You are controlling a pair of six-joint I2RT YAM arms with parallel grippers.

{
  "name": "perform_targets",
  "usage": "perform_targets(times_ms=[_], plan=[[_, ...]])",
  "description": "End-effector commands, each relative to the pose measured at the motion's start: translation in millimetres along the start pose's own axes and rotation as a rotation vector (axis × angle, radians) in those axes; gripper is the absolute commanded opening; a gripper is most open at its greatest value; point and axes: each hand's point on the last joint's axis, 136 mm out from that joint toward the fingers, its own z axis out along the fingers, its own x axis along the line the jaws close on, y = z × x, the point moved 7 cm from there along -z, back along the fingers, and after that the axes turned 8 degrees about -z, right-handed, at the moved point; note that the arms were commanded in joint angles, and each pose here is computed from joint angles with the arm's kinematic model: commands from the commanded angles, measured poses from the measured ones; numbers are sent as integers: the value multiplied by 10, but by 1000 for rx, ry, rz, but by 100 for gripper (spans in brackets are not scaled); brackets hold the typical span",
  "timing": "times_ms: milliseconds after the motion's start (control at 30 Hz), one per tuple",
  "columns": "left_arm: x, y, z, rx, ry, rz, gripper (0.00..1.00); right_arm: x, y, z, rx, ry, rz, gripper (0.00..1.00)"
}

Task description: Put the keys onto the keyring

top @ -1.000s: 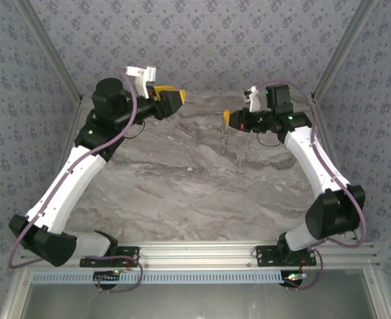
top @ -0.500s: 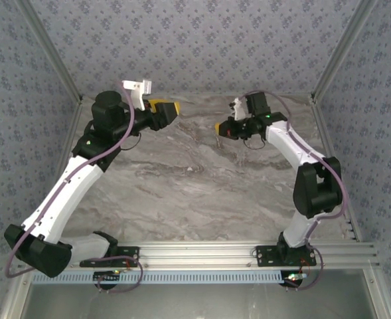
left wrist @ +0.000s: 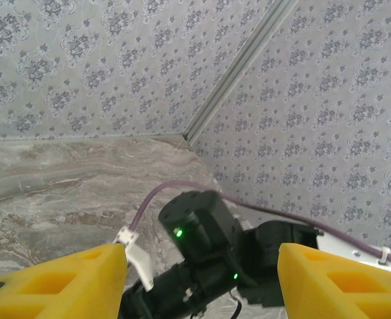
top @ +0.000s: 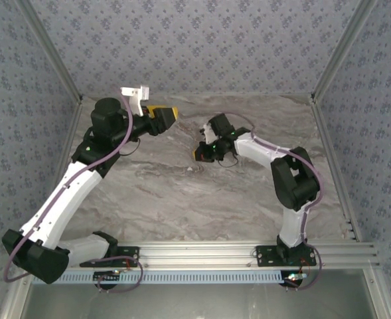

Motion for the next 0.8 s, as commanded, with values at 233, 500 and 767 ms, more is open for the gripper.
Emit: perform_targets(times_ms=[233,500,767], plan=[[25,-18,-49,-25,-1,1,63,508,-216,142,34,140,-76,51],[71,-48,-70,-46,17,35,81,434,-91,-916,-178,137,-60,100],[426,-15,-345,-342,280,142,98,-459,-243,-2005,-476,-246,96,100]])
